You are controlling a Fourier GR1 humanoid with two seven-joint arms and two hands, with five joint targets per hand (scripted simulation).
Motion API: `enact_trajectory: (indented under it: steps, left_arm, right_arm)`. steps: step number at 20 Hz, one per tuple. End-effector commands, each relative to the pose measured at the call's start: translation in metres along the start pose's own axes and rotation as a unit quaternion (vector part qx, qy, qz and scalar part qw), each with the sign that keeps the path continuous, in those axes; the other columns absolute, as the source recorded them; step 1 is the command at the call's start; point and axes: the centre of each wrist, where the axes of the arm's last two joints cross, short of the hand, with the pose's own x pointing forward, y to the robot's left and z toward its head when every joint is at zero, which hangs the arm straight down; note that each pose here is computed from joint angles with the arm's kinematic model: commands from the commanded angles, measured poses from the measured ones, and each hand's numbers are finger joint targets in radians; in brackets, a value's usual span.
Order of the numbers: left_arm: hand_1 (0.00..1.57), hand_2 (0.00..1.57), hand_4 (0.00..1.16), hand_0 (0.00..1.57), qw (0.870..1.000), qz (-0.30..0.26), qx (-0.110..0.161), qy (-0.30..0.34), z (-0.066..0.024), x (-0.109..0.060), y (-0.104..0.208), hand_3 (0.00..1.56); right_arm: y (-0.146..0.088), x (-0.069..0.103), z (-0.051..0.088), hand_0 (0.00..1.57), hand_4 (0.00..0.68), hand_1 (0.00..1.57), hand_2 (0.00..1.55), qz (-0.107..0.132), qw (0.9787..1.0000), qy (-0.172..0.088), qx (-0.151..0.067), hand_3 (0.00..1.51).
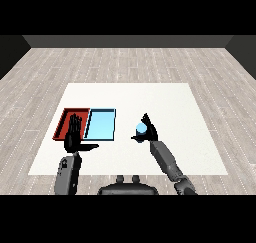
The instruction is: Pick the blue can and put it in the blue box
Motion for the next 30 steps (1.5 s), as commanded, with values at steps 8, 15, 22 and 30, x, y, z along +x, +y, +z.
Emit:
enact_trajectory:
  steps: [8, 15, 22, 30]
  left_arm:
    - [0.0, 0.0, 0.0, 0.0, 1.0, 0.002, 0.004, -0.002, -0.0003, 0.008, -0.001, 0.0]
    - [0.0, 0.0, 0.0, 0.0, 1.0, 0.007, -0.005, -0.007, -0.0088, 0.011, 0.008, 0.0]
    - [0.0, 0.0, 0.0, 0.0, 1.0, 0.011, -0.008, 0.01, 0.0091, -0.013, -0.033, 0.0]
    - [0.0, 0.0, 0.0, 0.0, 0.998, 0.005, -0.05, 0.036, 0.0108, -0.024, -0.04, 0.0]
  right_arm:
    - [0.019, 0.007, -0.009, 1.06, 0.177, 1.06, 1.22, 0.036, 0.9988, -0.001, -0.034, 1.13]
    - [0.004, 0.009, -0.007, 1.57, 0.677, 1.57, 1.5, 0.089, 0.9946, 0.039, -0.036, 1.46]
    - [0.022, 0.025, -0.009, 1.52, 0.659, 1.52, 1.47, 0.089, 0.9954, -0.007, -0.035, 1.42]
    - [0.017, 0.048, -0.011, 1.48, 0.646, 1.48, 1.45, 0.095, 0.9938, -0.056, -0.011, 1.41]
